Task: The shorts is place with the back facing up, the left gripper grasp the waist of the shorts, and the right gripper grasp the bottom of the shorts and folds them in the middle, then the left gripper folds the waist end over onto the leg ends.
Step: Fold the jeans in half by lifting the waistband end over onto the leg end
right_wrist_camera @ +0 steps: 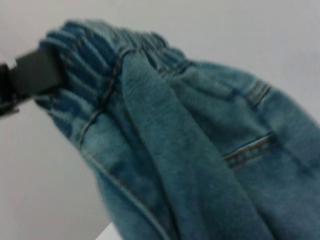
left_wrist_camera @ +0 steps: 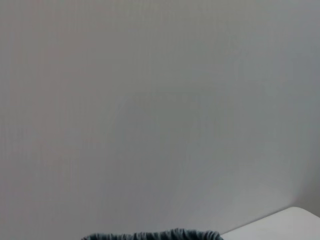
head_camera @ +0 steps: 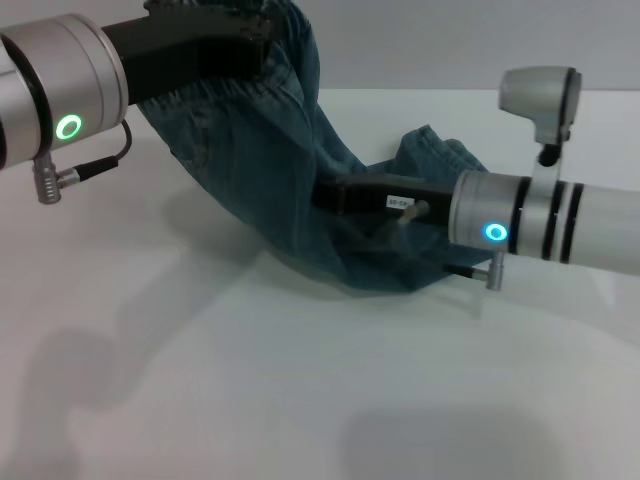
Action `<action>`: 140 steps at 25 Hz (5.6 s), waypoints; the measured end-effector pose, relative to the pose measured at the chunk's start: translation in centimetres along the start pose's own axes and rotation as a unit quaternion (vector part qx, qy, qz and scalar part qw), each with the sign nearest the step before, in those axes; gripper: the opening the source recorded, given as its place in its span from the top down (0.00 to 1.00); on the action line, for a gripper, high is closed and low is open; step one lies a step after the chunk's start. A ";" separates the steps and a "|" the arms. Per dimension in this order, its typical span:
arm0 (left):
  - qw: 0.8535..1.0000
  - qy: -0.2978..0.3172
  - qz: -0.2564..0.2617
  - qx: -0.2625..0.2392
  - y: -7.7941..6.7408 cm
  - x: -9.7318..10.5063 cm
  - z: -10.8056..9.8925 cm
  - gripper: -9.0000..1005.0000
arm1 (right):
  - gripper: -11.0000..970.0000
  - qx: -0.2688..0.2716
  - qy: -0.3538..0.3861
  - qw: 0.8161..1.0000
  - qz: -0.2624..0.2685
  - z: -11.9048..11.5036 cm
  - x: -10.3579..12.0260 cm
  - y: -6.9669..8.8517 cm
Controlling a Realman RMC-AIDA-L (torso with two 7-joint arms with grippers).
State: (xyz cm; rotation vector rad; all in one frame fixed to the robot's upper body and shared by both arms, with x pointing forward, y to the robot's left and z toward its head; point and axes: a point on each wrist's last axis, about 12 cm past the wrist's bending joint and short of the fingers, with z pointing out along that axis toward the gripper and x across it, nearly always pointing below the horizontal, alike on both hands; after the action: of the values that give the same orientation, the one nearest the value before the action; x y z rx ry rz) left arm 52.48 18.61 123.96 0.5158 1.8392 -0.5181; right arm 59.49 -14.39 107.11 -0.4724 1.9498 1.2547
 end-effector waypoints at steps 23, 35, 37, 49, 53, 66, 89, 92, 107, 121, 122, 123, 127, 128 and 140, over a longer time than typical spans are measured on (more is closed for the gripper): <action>1.000 -0.001 0.006 0.001 0.0 -0.1 0.1 0.93 | 0.95 0.048 -0.038 0.997 0.056 -3.9 1.9 -2.2; 1.000 -0.005 0.012 0.010 -0.3 -0.3 0.1 0.91 | 0.94 0.017 0.013 0.998 0.061 -0.3 1.5 -0.4; 1.000 -0.007 0.011 0.015 -0.3 -0.2 0.1 0.91 | 0.94 0.014 0.015 0.998 0.062 -0.1 1.4 -0.3; 1.000 -0.005 0.010 0.018 -0.1 0.1 0.3 0.89 | 0.94 -0.008 0.031 0.998 0.059 1.6 0.7 1.1; 1.000 -0.004 0.013 0.020 -0.2 0.1 0.3 0.89 | 0.94 -0.016 0.038 0.997 0.059 2.1 0.6 1.5; 1.000 0.009 0.000 0.015 0.4 1.0 0.7 0.87 | 0.93 0.035 -0.023 0.996 0.083 -3.1 1.5 -1.8; 0.999 0.017 -0.020 0.047 -1.7 3.1 3.3 0.84 | 0.92 0.202 -0.167 0.959 0.111 -15.7 3.9 -6.3; 0.998 0.016 -0.021 0.053 -2.2 3.6 3.9 0.83 | 0.92 0.211 -0.176 0.955 0.111 -16.8 4.2 -6.3; 0.997 0.007 -0.028 0.069 -4.7 6.3 8.3 0.81 | 0.92 0.215 -0.178 0.954 0.109 -18.0 5.0 -6.1; 0.998 -0.039 0.011 0.056 -7.0 9.1 10.2 0.80 | 0.91 0.213 -0.193 0.954 0.088 -19.7 5.7 -5.5; 0.998 -0.040 0.011 0.056 -7.0 9.1 10.2 0.79 | 0.91 0.212 -0.197 0.953 0.089 -20.0 5.7 -5.4; 0.998 -0.041 0.011 0.055 -7.0 9.1 10.2 0.79 | 0.91 0.212 -0.197 0.953 0.089 -20.0 5.7 -5.4; 0.998 -0.044 0.011 0.041 -6.6 9.8 10.2 0.66 | 0.91 0.207 -0.200 0.954 0.081 -20.2 5.9 -5.2; 0.998 -0.044 0.011 0.034 -6.4 10.2 10.1 0.62 | 0.91 0.204 -0.199 0.955 0.078 -20.1 6.0 -5.1; 0.988 -0.139 0.066 -0.014 -6.6 15.6 7.3 0.32 | 0.91 0.199 -0.197 0.957 0.077 -20.2 6.6 -4.9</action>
State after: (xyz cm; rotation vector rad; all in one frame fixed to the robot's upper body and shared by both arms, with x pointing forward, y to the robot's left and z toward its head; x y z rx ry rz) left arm 49.44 10.59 107.61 0.5155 1.5324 -0.4500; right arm 50.44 -33.94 103.78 0.1286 1.8474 0.9219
